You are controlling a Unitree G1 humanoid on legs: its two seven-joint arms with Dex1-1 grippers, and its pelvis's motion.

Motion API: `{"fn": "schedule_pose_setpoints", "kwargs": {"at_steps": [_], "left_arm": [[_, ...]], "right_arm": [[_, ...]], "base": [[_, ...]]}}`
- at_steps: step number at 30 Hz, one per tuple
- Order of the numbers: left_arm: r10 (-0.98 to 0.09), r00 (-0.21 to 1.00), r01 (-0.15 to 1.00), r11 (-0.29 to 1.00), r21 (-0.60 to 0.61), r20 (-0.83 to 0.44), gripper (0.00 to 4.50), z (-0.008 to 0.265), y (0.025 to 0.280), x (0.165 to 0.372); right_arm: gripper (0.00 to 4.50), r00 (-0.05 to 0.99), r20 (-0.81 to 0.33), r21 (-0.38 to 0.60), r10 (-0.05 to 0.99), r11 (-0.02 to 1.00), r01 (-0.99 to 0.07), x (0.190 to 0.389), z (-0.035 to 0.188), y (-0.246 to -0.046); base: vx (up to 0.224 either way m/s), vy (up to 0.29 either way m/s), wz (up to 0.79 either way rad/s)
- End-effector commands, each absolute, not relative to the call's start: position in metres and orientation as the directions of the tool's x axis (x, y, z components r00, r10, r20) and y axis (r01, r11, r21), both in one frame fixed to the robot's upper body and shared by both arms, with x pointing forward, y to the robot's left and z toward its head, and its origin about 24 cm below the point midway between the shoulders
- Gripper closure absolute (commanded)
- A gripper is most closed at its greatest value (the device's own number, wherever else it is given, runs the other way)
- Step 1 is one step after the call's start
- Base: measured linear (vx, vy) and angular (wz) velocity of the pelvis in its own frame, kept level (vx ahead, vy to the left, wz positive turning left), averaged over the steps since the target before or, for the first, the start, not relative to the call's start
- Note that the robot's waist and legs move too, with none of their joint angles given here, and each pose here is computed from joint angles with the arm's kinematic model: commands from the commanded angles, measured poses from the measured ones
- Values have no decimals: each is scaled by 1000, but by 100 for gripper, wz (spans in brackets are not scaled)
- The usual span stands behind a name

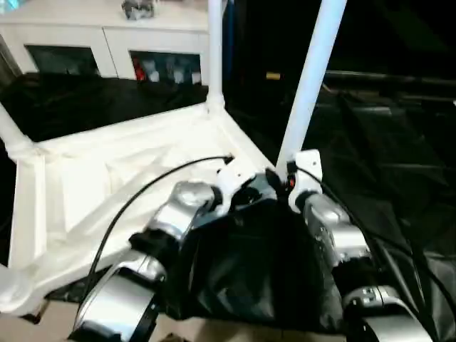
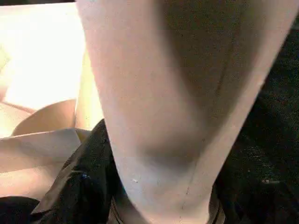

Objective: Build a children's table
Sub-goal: Rotate leg to tighten

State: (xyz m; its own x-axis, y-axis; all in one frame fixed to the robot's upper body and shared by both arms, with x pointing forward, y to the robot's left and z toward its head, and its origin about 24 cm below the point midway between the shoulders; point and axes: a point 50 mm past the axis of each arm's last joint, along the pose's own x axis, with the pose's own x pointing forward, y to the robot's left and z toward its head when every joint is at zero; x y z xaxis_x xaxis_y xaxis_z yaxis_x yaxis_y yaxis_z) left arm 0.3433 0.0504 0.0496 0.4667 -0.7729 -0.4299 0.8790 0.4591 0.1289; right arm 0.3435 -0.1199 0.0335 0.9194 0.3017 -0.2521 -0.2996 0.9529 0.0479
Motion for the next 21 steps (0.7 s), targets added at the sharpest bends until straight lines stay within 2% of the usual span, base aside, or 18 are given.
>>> {"fn": "schedule_pose_setpoints", "kwargs": {"at_steps": [1, 2, 5, 8, 12, 14, 16, 18, 21], "left_arm": [[-807, 472, 881, 431, 192, -355, 450, 70, 34, 348], [-809, 470, 883, 430, 189, -354, 450, 70, 35, 348], [-820, 453, 891, 413, 187, -351, 450, 69, 36, 347], [-828, 437, 899, 394, 190, -353, 450, 67, 37, 345], [-833, 423, 905, 373, 203, -356, 450, 65, 38, 345], [-839, 411, 911, 359, 205, -357, 450, 64, 40, 344], [-839, 410, 911, 359, 204, -357, 450, 64, 40, 343], [-851, 389, 919, 337, 202, -352, 450, 64, 42, 341], [-864, 387, 919, 332, 213, -322, 450, 66, 42, 340]], "right_arm": [[133, 850, -284, 140, 444, 896, -422, 332, 21, -91], [133, 841, -282, 135, 462, 887, -442, 330, 21, -91], [91, 818, -275, 82, 505, 860, -504, 327, 22, -94], [91, 807, -267, 20, 527, 840, -542, 323, 26, -111], [91, 811, -247, -4, 531, 836, -549, 318, 33, -143], [91, 808, -234, -28, 541, 827, -561, 311, 42, -170], [91, 807, -233, -37, 543, 824, -565, 308, 44, -178], [91, 790, -242, -40, 564, 807, -589, 295, 51, -210], [91, 727, -271, -27, 631, 750, -661, 279, 54, -223]], "base": [[0, 0, 0], [0, 0, 0], [0, 0, 0], [0, 0, 0], [0, 0, 0], [0, 0, 0], [0, 0, 0], [0, 0, 0], [0, 0, 0]]}}
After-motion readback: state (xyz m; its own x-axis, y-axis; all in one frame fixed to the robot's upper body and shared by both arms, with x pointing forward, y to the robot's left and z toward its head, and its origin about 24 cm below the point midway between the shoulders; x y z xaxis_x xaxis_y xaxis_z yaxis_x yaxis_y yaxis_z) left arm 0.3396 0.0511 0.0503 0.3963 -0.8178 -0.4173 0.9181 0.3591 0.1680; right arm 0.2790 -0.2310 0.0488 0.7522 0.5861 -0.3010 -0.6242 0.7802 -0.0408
